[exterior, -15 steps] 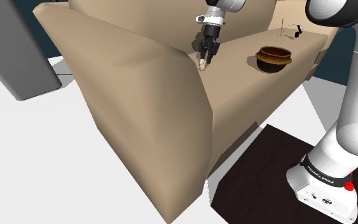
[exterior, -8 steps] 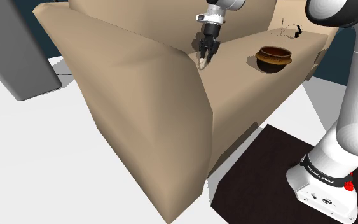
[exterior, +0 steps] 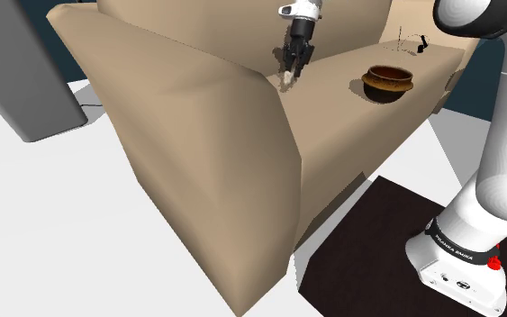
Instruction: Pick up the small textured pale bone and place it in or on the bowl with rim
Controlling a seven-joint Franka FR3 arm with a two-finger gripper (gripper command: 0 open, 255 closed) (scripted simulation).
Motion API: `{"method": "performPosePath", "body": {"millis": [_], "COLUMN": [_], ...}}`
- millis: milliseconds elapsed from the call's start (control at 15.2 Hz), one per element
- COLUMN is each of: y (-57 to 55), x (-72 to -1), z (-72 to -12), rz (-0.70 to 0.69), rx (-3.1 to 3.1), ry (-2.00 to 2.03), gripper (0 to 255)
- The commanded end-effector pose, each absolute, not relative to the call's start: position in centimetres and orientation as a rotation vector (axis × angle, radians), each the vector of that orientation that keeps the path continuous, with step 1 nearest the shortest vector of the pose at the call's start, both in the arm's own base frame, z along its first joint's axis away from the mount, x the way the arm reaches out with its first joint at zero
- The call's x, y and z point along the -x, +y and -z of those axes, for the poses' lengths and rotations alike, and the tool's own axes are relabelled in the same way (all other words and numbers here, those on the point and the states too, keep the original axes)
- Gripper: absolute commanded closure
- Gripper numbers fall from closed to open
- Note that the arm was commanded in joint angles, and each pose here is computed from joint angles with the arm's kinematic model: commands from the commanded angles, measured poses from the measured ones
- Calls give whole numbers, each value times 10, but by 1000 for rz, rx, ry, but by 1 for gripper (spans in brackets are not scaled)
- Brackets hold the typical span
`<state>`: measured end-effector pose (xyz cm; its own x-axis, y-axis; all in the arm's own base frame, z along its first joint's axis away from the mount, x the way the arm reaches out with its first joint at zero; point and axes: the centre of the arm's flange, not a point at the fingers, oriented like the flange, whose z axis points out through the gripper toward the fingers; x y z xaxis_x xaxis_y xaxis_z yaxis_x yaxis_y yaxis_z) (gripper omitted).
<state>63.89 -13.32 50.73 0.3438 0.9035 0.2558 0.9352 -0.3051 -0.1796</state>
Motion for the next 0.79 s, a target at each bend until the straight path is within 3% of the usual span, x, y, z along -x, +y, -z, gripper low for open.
{"method": "performPosePath", "body": {"millis": [0,726], "y": [-134,-134], "x": [-639,-639], "z": [-519,-577], "rz": [152,152], "rx": [2317,2317], "ry": [-1639,-1639], "gripper": [255,255]}}
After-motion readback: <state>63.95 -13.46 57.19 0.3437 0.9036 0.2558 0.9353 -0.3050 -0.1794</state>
